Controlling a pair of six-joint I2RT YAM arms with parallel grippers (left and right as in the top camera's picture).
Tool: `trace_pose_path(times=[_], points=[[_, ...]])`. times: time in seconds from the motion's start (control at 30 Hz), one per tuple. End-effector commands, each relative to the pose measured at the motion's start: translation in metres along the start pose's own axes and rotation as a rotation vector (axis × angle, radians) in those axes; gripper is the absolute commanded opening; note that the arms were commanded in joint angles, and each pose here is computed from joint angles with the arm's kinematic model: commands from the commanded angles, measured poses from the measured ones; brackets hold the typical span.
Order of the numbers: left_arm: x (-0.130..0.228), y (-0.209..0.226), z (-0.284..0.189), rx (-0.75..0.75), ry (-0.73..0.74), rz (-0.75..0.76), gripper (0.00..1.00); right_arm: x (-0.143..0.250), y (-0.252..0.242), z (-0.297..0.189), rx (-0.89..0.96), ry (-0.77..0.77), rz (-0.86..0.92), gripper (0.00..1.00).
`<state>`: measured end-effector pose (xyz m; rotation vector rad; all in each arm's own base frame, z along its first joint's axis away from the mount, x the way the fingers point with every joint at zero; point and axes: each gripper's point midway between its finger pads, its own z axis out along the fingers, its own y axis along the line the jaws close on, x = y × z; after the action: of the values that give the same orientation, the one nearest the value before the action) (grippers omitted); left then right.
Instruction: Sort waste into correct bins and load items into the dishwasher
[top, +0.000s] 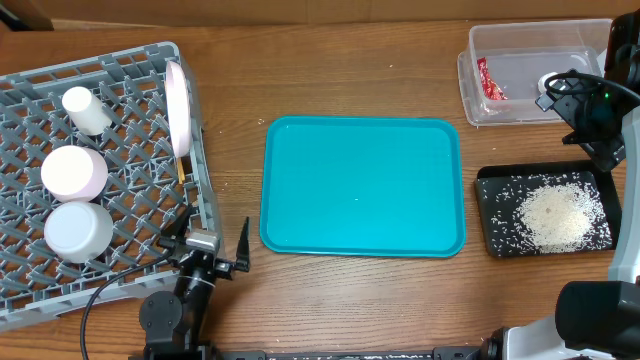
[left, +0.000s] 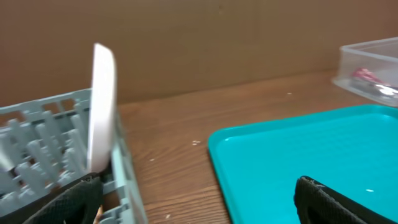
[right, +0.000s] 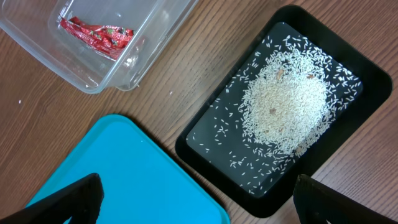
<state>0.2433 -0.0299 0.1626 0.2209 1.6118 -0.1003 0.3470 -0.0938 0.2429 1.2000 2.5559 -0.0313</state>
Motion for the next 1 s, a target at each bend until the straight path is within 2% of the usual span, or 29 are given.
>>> trace_pose_path(times=[0.0,0.13,0.37,0.5,0.77,0.97], points=[[0.003,0.023,-0.002,-0.135,0.010,0.016,1.00,-0.003,0.000,-0.003,-0.003,-0.016,0.007,1.00],[0.010,0.056,-0.010,-0.337,0.047,0.015,1.00,-0.002,0.001,-0.014,-0.023,-0.038,0.001,1.00],[0.010,0.055,-0.010,-0.332,0.046,0.015,1.00,0.011,0.004,-0.067,-0.125,-0.145,-0.025,1.00],[0.010,0.055,-0.010,-0.332,0.046,0.015,1.00,0.023,-0.007,-0.117,-0.220,-0.254,-0.023,1.00],[0.010,0.055,-0.010,-0.332,0.046,0.015,1.00,0.067,-0.059,-0.222,-0.433,-0.521,0.013,1.00],[0.010,0.055,-0.010,-0.332,0.046,0.015,1.00,0.110,-0.103,-0.275,-0.569,-0.691,0.037,1.00]])
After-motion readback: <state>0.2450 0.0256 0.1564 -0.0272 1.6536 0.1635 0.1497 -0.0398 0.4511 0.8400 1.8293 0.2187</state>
